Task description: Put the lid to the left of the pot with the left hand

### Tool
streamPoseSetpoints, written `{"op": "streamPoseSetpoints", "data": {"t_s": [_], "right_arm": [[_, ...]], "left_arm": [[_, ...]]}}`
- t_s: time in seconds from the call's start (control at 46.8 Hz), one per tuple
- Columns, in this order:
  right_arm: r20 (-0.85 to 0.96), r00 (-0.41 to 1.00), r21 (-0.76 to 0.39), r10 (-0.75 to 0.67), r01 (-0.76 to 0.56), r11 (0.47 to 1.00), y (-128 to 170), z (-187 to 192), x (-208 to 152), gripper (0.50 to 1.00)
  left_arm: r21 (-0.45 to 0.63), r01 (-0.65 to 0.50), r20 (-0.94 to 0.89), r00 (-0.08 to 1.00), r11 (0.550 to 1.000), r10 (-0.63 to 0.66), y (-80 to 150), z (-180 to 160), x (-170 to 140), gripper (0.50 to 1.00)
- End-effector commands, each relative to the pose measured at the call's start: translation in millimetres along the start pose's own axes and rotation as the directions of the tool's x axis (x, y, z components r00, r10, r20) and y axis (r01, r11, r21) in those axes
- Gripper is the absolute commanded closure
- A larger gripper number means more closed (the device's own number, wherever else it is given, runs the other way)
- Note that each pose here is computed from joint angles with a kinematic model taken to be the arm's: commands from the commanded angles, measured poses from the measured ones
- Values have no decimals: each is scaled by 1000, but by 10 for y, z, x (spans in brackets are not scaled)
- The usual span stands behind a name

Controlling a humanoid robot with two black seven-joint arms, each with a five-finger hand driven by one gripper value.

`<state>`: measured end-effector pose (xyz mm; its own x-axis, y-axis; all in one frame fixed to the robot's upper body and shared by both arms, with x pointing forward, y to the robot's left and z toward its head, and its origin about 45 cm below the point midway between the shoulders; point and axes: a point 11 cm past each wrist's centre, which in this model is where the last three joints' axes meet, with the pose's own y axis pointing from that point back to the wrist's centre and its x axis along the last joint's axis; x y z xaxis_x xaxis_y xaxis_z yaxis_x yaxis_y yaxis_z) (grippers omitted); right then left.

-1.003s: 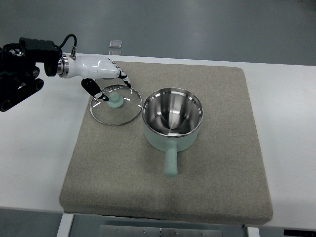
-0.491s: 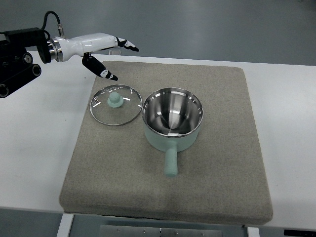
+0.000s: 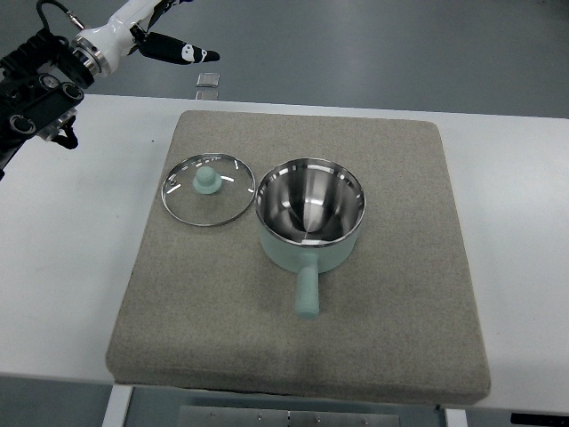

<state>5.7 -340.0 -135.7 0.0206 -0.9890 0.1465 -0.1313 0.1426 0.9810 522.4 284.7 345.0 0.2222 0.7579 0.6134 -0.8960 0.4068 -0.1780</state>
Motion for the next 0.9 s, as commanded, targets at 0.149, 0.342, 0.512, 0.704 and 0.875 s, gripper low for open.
{"op": "streamPoseSetpoints", "data": {"t_s": [0.149, 0.342, 0.512, 0.704, 0.875], "right_arm": [[0, 1000, 0, 0, 0, 1000, 0, -1, 0, 576], [0, 1000, 0, 0, 0, 1000, 0, -1, 0, 576], [0, 1000, 0, 0, 0, 1000, 0, -1, 0, 576], [0, 1000, 0, 0, 0, 1000, 0, -1, 0, 576], [0, 1000, 0, 0, 0, 1000, 0, -1, 0, 576]], "left_arm": [[75, -190, -161, 967, 979, 200, -43, -176, 116, 512], [257, -231, -316, 897, 938, 307, -27, -367, 101, 512], [395, -210, -458, 799, 894, 390, -15, -499, 1, 512], [382, -163, -583, 721, 910, 374, 19, -555, -135, 510], [355, -115, -619, 714, 928, 326, 61, -599, -237, 510]]}}
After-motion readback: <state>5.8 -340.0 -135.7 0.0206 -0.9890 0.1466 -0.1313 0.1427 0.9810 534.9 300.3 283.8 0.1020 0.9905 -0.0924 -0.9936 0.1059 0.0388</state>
